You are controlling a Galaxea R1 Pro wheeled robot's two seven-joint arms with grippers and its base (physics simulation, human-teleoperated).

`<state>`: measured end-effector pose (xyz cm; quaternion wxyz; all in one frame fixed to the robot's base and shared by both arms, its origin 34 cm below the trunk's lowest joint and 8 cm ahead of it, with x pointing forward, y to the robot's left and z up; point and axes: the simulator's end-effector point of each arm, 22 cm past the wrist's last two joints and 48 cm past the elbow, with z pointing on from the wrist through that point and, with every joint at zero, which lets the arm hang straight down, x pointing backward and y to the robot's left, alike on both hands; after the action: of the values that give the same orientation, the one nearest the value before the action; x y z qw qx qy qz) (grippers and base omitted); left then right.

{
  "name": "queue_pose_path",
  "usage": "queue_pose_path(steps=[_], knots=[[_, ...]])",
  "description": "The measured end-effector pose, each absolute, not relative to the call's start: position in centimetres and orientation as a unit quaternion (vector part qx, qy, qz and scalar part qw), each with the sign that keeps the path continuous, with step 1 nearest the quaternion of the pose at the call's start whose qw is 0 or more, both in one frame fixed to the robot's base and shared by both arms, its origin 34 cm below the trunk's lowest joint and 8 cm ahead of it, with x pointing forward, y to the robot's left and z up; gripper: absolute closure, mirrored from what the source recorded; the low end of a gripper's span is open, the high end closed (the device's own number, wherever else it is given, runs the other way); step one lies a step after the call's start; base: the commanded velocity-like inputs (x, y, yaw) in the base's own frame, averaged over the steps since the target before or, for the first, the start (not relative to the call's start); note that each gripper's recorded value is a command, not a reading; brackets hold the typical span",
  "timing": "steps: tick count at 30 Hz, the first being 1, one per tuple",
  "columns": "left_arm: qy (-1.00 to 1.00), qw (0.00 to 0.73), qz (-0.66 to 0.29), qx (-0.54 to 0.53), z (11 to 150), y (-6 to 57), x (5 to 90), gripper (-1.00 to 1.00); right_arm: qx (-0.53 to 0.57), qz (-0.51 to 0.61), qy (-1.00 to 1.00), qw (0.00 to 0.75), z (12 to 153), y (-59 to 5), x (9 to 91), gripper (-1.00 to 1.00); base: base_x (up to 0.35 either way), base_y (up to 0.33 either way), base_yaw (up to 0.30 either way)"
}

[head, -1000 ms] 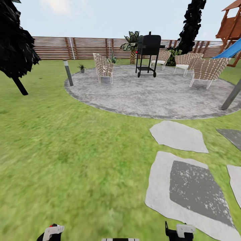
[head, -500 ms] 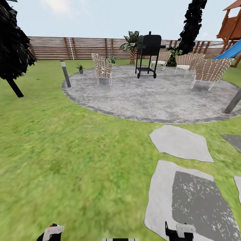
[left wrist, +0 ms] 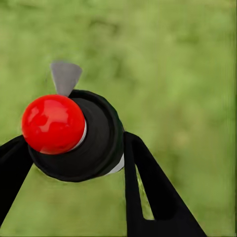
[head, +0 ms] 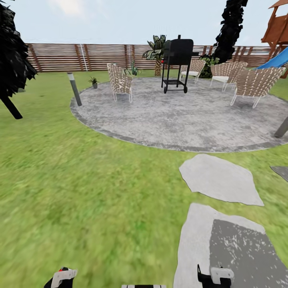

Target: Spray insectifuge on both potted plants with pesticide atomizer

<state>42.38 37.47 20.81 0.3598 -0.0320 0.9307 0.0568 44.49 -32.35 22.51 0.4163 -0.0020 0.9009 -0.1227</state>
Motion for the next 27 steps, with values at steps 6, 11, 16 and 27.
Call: queue_pose_path(steps=[6, 11, 16, 27], knots=[[0.931, 0.360, 0.058, -0.032, 20.83, 37.59, 42.38, 1.00, -0.002, -0.123, 0.901, 0.416, 22.51, -32.34, 44.49, -1.00, 0.337, -0.075, 0.000], [0.931, 0.360, 0.058, -0.032, 20.84, 37.60, 42.38, 1.00, -0.002, -0.123, 0.901, 0.416, 22.51, -32.34, 44.49, -1.00, 0.336, -0.075, 0.000], [0.931, 0.360, 0.058, -0.032, 20.84, 37.60, 42.38, 1.00, -0.002, -0.123, 0.901, 0.416, 22.51, -32.34, 44.49, -1.00, 0.336, -0.075, 0.000], [0.931, 0.360, 0.058, -0.032, 20.85, 37.71, 42.37, 1.00, -0.002, -0.123, 0.901, 0.416, 22.51, -32.34, 44.49, -1.00, 0.337, -0.075, 0.000]])
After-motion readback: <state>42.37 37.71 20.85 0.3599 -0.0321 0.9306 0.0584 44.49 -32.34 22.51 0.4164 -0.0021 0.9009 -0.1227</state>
